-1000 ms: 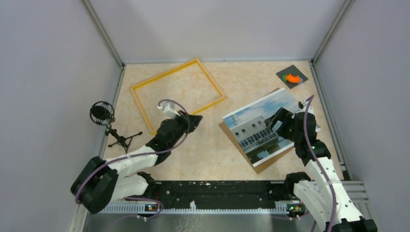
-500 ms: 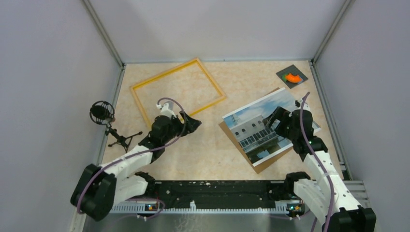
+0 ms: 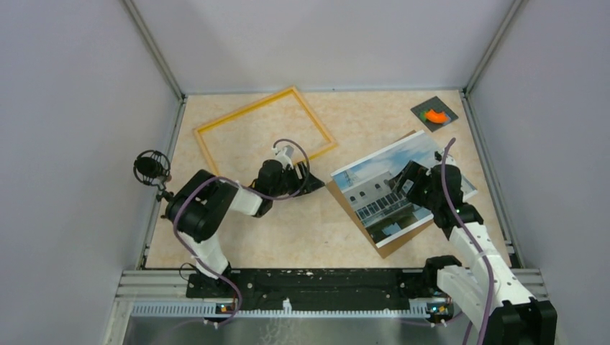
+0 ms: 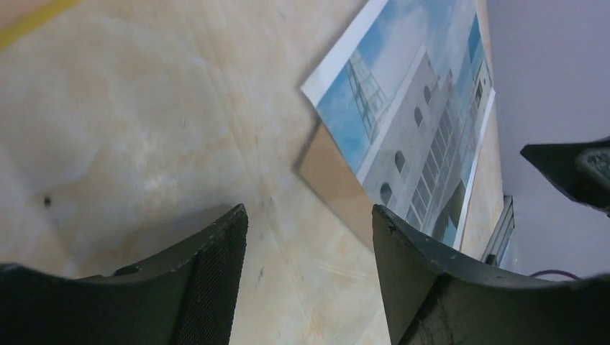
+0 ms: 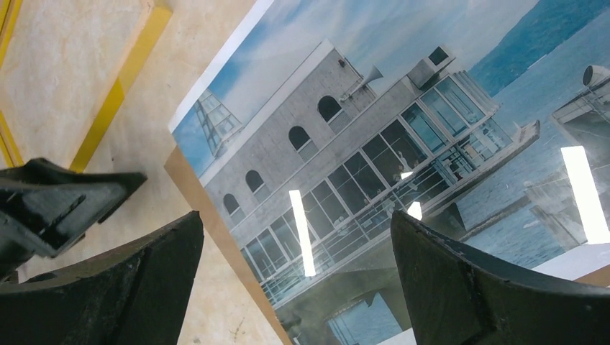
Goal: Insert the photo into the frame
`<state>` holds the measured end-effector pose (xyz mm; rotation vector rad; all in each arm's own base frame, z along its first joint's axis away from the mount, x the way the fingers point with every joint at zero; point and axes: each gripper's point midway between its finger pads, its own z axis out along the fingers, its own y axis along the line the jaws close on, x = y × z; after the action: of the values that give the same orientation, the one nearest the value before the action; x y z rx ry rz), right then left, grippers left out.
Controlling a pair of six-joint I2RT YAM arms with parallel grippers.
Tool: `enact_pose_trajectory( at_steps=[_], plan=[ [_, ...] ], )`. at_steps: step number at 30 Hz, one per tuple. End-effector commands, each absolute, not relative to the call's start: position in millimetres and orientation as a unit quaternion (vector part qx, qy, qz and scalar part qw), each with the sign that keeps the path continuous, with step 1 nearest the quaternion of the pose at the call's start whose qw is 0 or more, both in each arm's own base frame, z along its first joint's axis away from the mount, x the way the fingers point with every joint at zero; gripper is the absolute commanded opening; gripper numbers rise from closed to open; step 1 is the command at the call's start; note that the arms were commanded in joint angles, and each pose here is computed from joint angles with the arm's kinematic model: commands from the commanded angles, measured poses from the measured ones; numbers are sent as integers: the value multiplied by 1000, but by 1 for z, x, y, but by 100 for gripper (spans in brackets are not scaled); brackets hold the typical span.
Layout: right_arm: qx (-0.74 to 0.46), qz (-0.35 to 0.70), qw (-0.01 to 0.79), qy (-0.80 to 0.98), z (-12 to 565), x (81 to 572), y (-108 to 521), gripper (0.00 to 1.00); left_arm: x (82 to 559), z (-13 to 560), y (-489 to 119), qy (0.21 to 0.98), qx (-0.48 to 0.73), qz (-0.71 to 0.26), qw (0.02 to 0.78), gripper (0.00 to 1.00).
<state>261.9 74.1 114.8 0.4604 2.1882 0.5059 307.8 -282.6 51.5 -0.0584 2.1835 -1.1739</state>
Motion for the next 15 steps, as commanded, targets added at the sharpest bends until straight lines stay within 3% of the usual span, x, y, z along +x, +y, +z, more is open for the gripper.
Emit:
enact_pose_trajectory(
  at_steps=[1,7,11,15],
  plan=[
    [172,201,452,852,138,269,70,99,348,67,-299,799,-33,-474,368,67],
    [169,201,458,849,143,269,69,99,367,37,-300,815,-114,-463,331,59],
    [170,201,453,852,139,269,70,99,370,43,-312,782,-112,-522,322,58],
    [168,203,450,853,137,269,71,99,363,61,-319,735,-95,-589,322,47]
  ],
)
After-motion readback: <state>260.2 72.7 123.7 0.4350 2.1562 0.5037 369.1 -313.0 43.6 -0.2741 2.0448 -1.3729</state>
